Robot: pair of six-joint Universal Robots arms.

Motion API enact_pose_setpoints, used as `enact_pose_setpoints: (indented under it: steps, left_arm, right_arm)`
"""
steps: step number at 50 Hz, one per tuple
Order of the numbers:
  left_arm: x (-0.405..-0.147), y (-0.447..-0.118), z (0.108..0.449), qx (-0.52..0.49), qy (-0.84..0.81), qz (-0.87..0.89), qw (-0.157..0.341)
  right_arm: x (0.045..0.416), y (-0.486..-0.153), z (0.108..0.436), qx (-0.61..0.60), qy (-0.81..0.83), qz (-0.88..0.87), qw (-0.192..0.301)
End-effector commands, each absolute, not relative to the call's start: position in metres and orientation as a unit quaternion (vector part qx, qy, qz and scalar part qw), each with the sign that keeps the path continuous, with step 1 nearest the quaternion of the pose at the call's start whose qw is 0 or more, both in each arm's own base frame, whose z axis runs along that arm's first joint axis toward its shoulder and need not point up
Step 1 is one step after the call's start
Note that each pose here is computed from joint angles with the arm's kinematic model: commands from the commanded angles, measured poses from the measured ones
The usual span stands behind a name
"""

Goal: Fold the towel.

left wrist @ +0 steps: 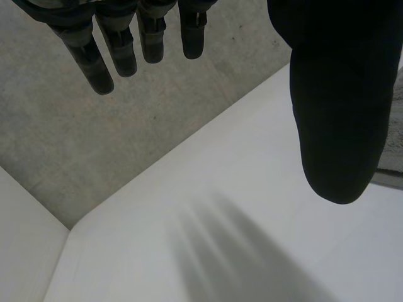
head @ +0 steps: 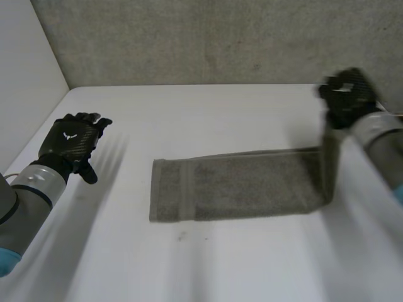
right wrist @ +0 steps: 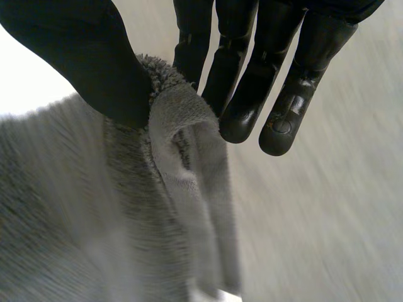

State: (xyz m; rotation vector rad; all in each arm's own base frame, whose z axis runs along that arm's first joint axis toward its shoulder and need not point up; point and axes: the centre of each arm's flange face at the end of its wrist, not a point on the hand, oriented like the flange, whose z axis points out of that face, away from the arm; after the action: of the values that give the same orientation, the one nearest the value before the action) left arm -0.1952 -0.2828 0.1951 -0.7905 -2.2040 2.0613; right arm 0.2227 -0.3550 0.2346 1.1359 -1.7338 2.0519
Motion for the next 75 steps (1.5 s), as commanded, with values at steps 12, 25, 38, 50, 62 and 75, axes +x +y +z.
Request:
enact_pose_setpoints:
  steps: [12,25,38,50,62,75]
  left_arm:
    - [-0.204,-0.276,0.198,-0.265,-0.706,0.657,0.022]
    - [-0.259,-0.264,0.205,-0.306,-0.67,0.67,0.088]
    - [-0.308,-0.244,0.18,-0.277,-0.703,0.637,0.153]
    - [-0.314,-0.22,0.134,-0.302,-0.743,0.589,0.099]
    - [-0.313,-0.191,0.156,-0.314,-0.725,0.605,0.103]
    - [-0.253,-0.215,0.185,-0.214,-0.747,0.629,0.01]
  right_arm:
    - [0.406,-0.182,0.123,0.58,-0.487,0.638,-0.138]
    - [0.372,-0.219,0.173,0.491,-0.55,0.667,-0.109]
    - [0.262,-0.252,0.145,0.363,-0.747,0.552,-0.075]
    - [0.228,-0.259,0.12,0.373,-0.747,0.55,-0.03]
    - [0.264,-0.277,0.179,0.361,-0.665,0.652,-0.053]
    - [0.363,-0.238,0.208,0.441,-0.568,0.68,-0.144]
